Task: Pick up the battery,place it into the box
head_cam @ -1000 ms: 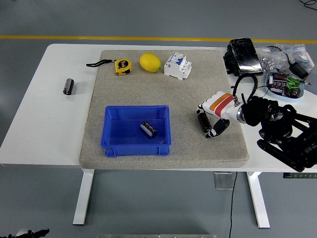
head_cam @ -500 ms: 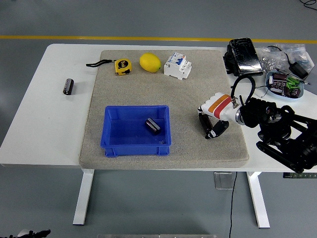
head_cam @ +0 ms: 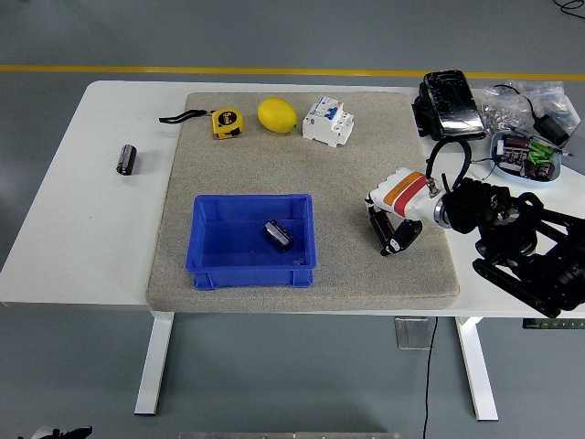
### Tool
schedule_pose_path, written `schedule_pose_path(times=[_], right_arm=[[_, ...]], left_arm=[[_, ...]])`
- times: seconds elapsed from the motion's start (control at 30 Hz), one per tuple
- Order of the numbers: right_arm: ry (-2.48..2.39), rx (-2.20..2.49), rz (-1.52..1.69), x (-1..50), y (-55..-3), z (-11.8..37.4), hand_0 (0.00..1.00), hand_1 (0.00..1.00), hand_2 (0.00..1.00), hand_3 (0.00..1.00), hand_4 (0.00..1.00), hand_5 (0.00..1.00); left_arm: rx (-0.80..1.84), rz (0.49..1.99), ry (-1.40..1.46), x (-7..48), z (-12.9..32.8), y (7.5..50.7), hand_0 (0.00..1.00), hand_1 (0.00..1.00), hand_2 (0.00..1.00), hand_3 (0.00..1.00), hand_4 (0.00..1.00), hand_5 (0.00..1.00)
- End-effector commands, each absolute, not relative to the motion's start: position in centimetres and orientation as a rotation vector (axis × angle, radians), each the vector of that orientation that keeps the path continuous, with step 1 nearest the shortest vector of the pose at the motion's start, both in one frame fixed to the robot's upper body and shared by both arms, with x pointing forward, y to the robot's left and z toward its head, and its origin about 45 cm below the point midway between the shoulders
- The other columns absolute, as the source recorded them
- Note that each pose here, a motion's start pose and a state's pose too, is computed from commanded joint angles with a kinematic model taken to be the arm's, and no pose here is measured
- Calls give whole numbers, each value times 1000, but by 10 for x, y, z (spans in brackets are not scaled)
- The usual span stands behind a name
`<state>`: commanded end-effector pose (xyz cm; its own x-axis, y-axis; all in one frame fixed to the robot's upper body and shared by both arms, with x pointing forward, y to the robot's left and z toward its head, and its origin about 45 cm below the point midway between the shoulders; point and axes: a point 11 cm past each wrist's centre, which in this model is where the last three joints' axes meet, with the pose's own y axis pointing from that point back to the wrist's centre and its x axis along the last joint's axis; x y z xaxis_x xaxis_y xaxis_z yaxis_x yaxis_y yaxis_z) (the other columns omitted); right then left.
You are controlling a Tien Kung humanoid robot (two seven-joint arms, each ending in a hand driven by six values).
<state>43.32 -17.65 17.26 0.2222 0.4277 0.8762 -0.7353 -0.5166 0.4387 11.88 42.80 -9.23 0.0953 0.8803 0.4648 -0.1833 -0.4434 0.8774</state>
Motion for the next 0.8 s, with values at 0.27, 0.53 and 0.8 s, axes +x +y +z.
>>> schedule_pose_path(times=[0.27, 0.53, 0.8], right_arm=[[-322, 1524, 1530, 432, -170, 186, 343, 446, 536, 544, 998, 372], [-357, 1552, 1630, 424, -146, 214, 345, 444, 535, 542, 985, 362], [-419, 1617, 1773, 412, -98, 252, 351, 440, 535, 543, 977, 356]], left_arm=[[1489, 1505, 728, 117, -92, 430, 714, 689, 734, 598, 614, 485], [1494, 1506, 724, 118, -91, 433, 714, 690, 734, 598, 614, 485], [1494, 1511, 721, 119, -90, 434, 715, 686, 732, 598, 614, 484]])
